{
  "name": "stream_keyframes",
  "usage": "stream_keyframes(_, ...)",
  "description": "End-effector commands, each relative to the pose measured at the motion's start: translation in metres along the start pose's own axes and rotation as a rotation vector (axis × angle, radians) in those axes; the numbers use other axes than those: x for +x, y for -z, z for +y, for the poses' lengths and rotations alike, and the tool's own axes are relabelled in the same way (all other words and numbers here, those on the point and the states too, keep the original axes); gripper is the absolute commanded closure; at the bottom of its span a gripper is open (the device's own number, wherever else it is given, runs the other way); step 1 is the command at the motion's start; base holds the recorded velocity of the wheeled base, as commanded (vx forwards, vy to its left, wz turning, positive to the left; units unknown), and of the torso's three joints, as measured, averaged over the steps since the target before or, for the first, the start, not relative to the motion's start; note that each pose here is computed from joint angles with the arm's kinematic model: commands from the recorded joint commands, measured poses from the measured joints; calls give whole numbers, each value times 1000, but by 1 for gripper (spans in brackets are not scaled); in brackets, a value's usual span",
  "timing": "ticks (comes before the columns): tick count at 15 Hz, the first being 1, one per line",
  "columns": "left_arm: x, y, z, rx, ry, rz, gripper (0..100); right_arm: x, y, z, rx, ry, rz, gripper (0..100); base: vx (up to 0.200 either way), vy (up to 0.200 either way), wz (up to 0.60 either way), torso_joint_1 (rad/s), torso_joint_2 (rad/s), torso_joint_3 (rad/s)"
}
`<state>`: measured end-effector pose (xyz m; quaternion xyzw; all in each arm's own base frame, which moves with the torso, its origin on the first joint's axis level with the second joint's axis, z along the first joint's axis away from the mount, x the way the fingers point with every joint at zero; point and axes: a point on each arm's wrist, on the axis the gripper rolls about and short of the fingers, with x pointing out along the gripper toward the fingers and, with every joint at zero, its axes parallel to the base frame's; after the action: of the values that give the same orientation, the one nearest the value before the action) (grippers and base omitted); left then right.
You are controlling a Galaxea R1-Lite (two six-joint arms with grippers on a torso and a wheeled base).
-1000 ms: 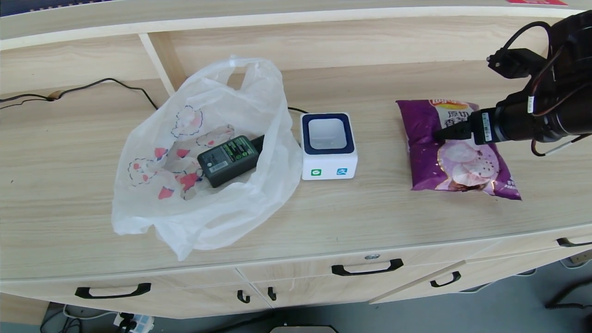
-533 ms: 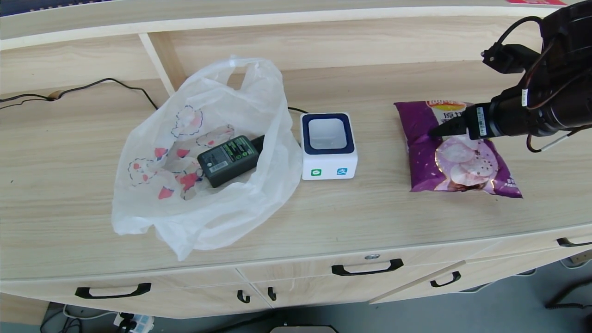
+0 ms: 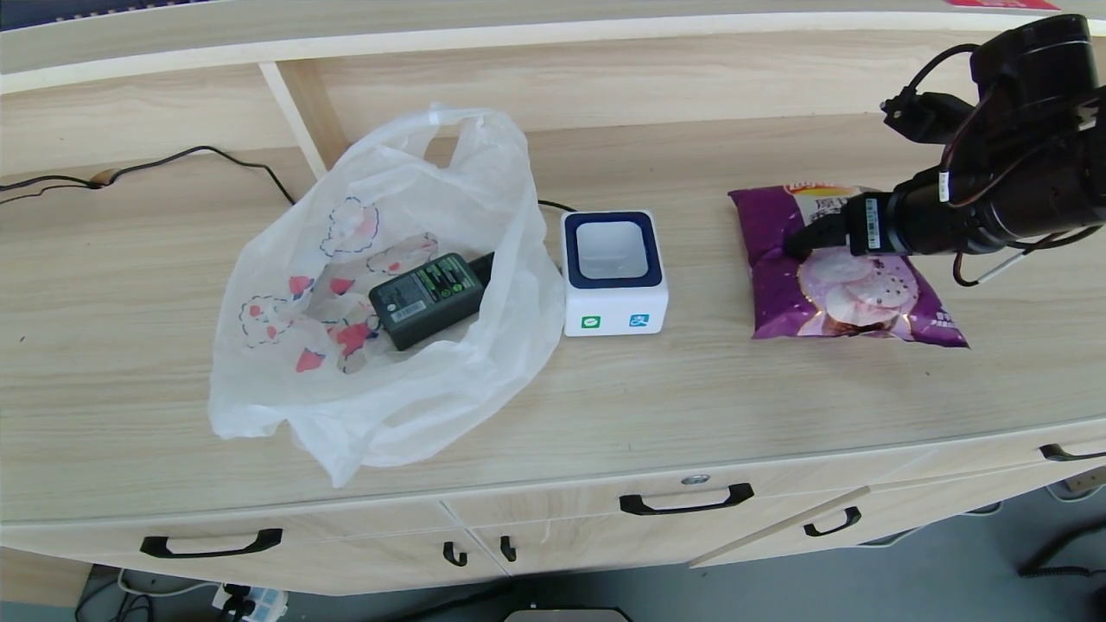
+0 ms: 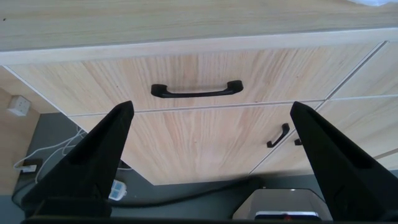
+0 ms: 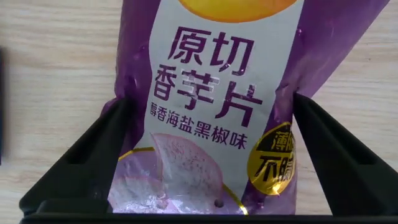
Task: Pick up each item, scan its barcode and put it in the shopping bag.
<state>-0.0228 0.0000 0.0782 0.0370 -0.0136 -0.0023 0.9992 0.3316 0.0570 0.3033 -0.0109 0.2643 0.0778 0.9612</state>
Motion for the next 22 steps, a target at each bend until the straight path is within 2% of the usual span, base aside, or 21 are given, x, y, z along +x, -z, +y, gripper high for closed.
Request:
stream_keyframes(1,0,0,0,0,1,2,0,3,0,2,15,-1,0,0,0,0,0,0,0,0)
stream_keyframes(2,0,0,0,0,1,2,0,4,1,3,19,-2,1,0,0,0,0,0,0,0)
stream_keyframes(3,0,0,0,0,1,2,0,5,2,3,19,1,2,100,0,0,0,0,0,0)
stream_keyframes(5,0,0,0,0,-1,3,0,5,4,5,18,-4,4,100,0,0,0,0,0,0)
stream_keyframes(8,0,0,0,0,1,2,0,6,3,8,37,-15,-80,100,0,0,0,0,0,0)
stream_keyframes(11,0,0,0,0,-1,4,0,-3,10,8,38,-21,-109,100,0,0,0,0,0,0)
stream_keyframes(14,0,0,0,-2,1,4,0,-28,9,9,41,-63,-156,100,0,0,0,0,0,0)
stream_keyframes(17,0,0,0,-3,-1,6,0,-62,1,19,52,-118,-251,100,0,0,0,0,0,0)
stream_keyframes(22,0,0,0,-3,1,5,0,-120,12,57,204,-377,-358,100,0,0,0,0,0,0)
